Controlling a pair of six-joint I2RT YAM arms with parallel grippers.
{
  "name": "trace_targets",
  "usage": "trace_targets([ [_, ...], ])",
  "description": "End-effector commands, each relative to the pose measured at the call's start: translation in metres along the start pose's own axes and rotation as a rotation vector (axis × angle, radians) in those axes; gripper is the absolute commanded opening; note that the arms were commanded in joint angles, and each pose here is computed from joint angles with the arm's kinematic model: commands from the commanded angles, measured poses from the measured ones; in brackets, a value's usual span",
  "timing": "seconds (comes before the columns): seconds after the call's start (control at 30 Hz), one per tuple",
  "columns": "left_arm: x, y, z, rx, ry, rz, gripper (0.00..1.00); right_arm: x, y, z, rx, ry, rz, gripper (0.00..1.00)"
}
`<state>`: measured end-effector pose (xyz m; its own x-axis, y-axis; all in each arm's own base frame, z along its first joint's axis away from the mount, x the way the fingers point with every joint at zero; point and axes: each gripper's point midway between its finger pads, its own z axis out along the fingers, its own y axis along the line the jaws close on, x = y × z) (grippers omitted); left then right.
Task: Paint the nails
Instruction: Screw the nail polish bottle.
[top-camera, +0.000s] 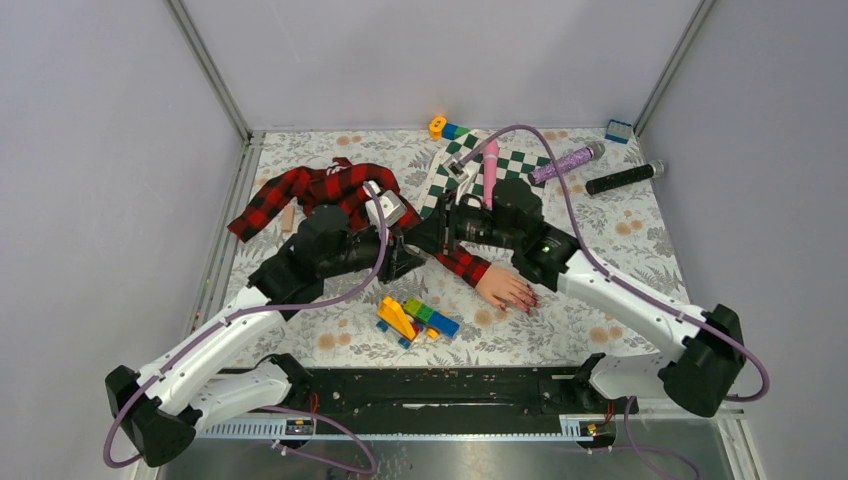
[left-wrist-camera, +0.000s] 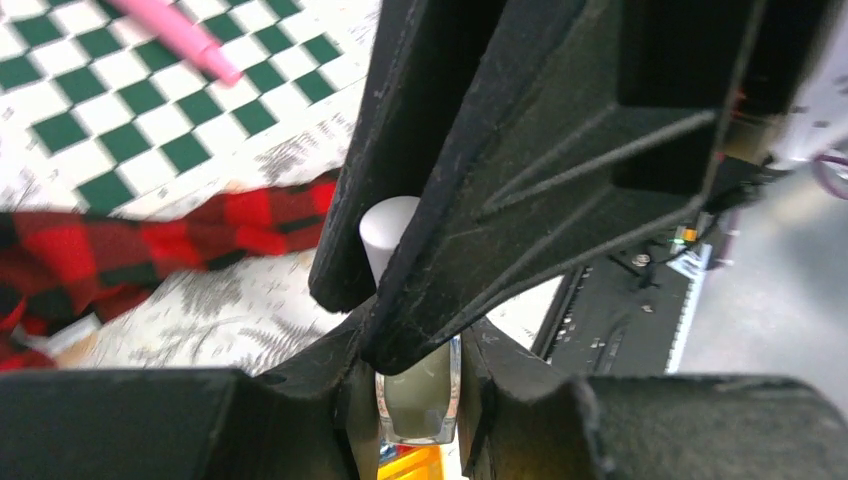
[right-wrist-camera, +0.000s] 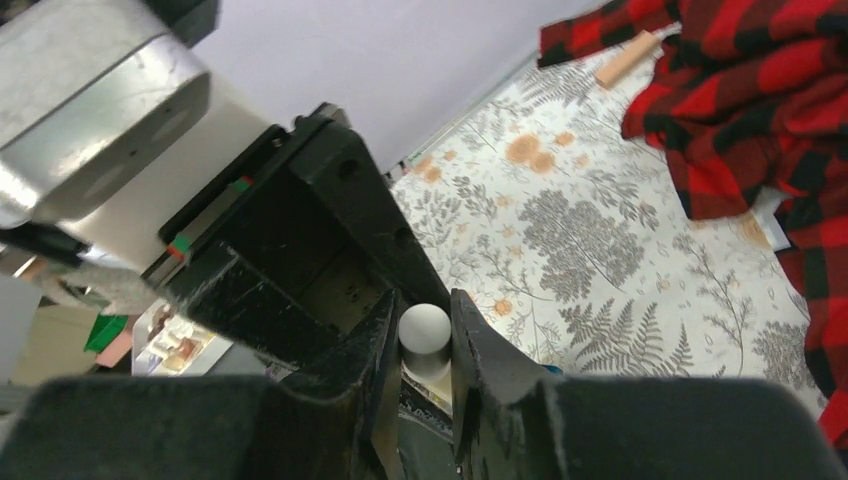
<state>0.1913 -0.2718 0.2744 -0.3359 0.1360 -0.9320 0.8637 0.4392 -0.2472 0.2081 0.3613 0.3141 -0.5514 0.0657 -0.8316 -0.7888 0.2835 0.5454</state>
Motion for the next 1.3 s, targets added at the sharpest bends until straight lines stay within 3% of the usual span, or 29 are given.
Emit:
trace_targets([
  [0.0,-0.058,0.054,-0.015,-0.314,-0.227,0.052,0.0,0.053,-0.007,0.016,0.099,0.164,0.159,0.0],
  [0.33,-0.041,0.094,-0.024,-0.536,-0.201,0.014,0.0,0.083,-0.018,0.052,0.263,0.223,0.362,0.0],
  [0.53,-0.039,0.089,-0.021,-0.503,-0.195,0.023,0.0,0.071,-0.013,0.056,0.262,0.175,0.338,0.01],
  [0.83,-0.042,0.065,-0.014,-0.358,-0.188,0.08,0.0,0.023,-0.009,0.037,0.257,0.058,0.206,0.46],
  [1.03,-0.046,0.045,-0.012,-0.25,-0.191,0.118,0.0,-0.021,-0.021,0.003,0.272,-0.059,0.141,0.65],
  [1.27,-0.046,0.039,-0.009,-0.214,-0.172,0.119,0.0,-0.066,-0.005,-0.044,0.269,-0.185,-0.033,0.76],
])
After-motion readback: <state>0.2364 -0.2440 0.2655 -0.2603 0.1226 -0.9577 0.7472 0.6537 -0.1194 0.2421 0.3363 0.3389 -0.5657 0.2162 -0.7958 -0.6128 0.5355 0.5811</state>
